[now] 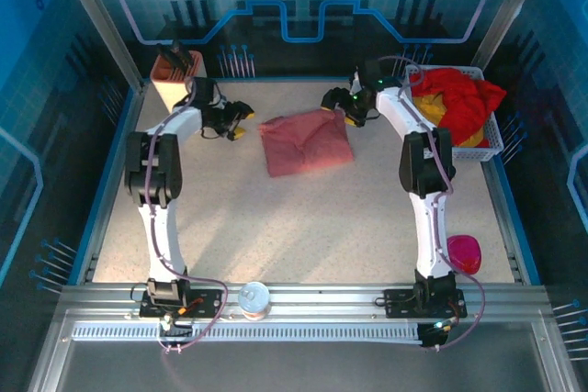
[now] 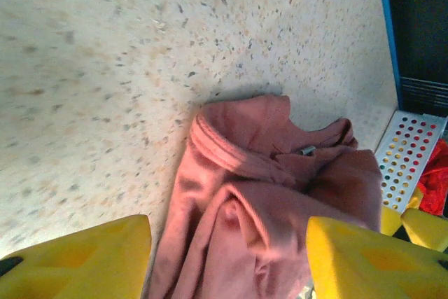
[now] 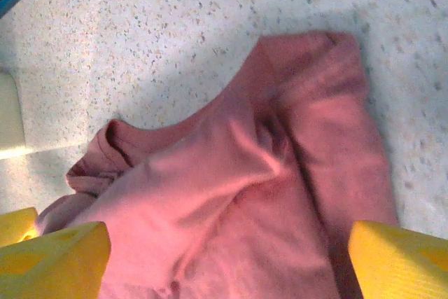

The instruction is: Fold and stack the t-shirts

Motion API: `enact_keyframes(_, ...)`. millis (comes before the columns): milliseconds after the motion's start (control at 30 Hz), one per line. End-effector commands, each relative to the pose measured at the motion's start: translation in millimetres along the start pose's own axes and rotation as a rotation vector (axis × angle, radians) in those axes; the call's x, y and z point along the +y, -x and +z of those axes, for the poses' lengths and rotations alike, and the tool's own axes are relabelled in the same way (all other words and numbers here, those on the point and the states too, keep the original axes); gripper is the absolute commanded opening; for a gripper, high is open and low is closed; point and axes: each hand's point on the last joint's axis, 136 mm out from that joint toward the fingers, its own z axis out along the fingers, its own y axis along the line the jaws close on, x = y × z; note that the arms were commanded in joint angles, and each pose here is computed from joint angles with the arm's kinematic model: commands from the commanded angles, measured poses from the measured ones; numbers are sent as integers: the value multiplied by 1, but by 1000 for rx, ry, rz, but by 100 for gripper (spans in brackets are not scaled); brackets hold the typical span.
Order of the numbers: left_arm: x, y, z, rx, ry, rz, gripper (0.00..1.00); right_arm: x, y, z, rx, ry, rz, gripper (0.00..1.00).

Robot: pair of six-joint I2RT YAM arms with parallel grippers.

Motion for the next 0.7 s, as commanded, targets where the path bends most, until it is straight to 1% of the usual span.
enact_keyframes(0, -47, -29, -30, -13, -79, 121, 60, 31, 12, -43, -107, 57, -74, 93)
enact_keyframes(67, -53, -48, -28, 12, -81, 147, 60, 32, 10, -45, -108, 57, -98, 93)
enact_keyframes(167, -59, -78, -16, 57, -77, 174, 56, 27, 2, -44, -78, 44, -136, 91)
enact_keyframes(233, -66, -101, -2, 98, -93, 181, 54, 31, -10, -40, -40, 98, -141, 90)
enact_keyframes(333, -81, -122, 23, 133, -152, 177, 52, 47, -24, -35, -23, 233, -127, 90)
enact_keyframes(467, -84, -120, 60, 146, -180, 144, 49, 51, -39, -18, 14, 287, -73, 91)
enact_keyframes(567, -76, -109, 84, 142, -179, 115, 48, 47, -54, -2, 50, 295, -43, 91)
enact_keyframes(667, -72, -93, 99, 103, -177, 112, 48, 33, -70, 13, 78, 279, -14, 91)
